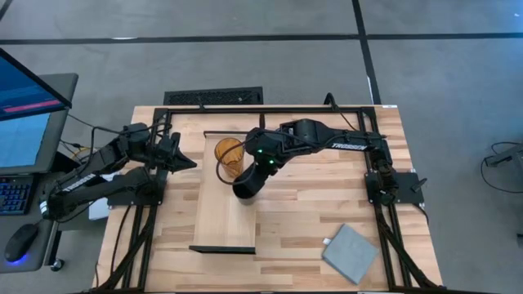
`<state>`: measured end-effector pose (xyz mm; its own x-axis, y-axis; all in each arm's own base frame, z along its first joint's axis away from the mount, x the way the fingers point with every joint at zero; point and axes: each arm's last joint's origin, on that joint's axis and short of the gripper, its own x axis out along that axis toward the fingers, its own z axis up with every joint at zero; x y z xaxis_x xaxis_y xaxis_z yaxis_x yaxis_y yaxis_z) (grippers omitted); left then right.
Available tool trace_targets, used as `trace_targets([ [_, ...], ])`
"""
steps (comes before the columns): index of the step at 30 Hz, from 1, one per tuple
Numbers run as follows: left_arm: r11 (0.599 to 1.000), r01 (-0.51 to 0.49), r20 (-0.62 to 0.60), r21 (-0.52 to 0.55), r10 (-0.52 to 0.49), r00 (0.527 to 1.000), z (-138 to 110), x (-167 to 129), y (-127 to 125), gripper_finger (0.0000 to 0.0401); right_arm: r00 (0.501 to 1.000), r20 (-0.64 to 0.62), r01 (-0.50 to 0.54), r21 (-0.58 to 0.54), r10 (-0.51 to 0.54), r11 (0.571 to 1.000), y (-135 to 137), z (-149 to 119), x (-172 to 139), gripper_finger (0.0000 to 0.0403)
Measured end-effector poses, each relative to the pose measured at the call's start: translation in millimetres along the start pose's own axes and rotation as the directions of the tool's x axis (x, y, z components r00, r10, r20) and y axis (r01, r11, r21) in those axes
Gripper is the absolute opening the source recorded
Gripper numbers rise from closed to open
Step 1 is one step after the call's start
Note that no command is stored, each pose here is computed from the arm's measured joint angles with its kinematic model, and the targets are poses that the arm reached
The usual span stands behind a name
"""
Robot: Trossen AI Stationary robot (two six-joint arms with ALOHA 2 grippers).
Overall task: Stack small to large cups/mugs on shelf
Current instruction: Put the black cup on the shelf
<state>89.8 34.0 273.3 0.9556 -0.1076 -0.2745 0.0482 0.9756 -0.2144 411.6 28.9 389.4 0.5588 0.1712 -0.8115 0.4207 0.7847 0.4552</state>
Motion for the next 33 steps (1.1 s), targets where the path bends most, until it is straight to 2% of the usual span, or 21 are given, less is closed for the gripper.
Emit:
trace_targets([
  [22,1.0,0.001,0.0,-0.001,-0.001,1.0,0.0,0.0,0.0,0.0,0.999,0.025,-0.021,-0.008,0.021,1.0,1.2,2.8,5.9,0.0067],
  [33,1.0,0.001,-0.001,-0.001,-0.001,1.0,-0.1,0.0,0.0,0.0,0.999,0.039,-0.025,0.0,0.025,1.0,-0.1,5.6,5.5,0.0126],
])
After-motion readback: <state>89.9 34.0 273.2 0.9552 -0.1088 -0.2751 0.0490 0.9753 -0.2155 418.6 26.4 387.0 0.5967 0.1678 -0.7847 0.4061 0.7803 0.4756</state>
